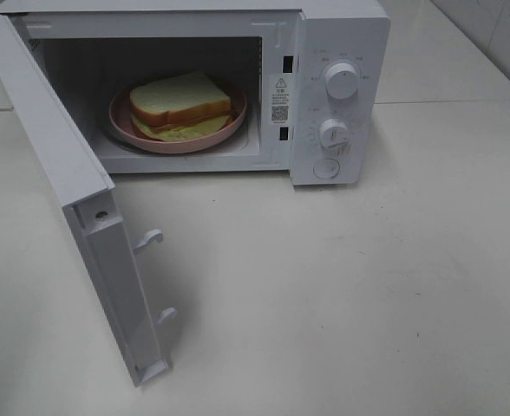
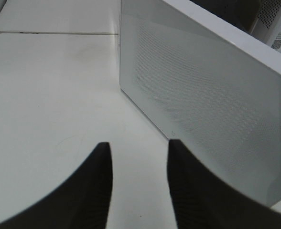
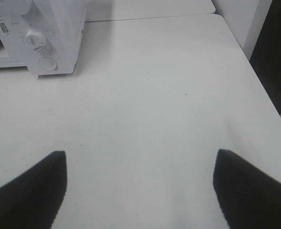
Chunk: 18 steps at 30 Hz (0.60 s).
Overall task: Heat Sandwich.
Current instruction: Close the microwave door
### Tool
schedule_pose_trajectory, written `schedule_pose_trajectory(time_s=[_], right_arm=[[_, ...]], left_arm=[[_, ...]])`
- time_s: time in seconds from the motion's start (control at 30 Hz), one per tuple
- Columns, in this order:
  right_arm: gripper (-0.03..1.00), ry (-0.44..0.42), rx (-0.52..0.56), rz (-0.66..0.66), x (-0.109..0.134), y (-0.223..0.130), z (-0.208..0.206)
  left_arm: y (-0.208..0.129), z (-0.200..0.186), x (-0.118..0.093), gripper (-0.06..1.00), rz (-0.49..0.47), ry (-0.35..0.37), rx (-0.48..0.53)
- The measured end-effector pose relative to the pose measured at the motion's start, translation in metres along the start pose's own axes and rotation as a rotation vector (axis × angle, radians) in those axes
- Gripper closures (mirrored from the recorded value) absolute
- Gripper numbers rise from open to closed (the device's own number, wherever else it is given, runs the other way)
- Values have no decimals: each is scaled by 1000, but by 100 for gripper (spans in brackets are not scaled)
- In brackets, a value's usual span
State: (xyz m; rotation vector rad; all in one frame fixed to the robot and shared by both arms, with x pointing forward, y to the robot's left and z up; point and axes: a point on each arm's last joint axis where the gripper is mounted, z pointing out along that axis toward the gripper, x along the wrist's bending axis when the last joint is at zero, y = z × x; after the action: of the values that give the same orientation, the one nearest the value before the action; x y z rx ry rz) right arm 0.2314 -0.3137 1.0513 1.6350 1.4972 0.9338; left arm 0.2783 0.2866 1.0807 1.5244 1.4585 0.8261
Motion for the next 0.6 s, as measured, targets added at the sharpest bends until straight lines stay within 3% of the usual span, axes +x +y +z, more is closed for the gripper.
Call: schedule_pose_trajectory(time_s=[0.07, 0.1, 0.13, 0.23, 0.6], right_arm=[[20, 0, 0, 0, 0, 0, 0], [20, 0, 0, 0, 0, 0, 0], [20, 0, 0, 0, 0, 0, 0], [20, 0, 0, 0, 0, 0, 0], [20, 0, 0, 1, 0, 0, 0]], left_arm=[[3, 6, 1, 70, -6, 3, 15], [3, 6, 1, 70, -6, 3, 15], [6, 13, 3, 80, -13, 8, 31], [13, 25, 6, 94, -23, 20, 32], [14, 63, 21, 94, 51, 96, -104]])
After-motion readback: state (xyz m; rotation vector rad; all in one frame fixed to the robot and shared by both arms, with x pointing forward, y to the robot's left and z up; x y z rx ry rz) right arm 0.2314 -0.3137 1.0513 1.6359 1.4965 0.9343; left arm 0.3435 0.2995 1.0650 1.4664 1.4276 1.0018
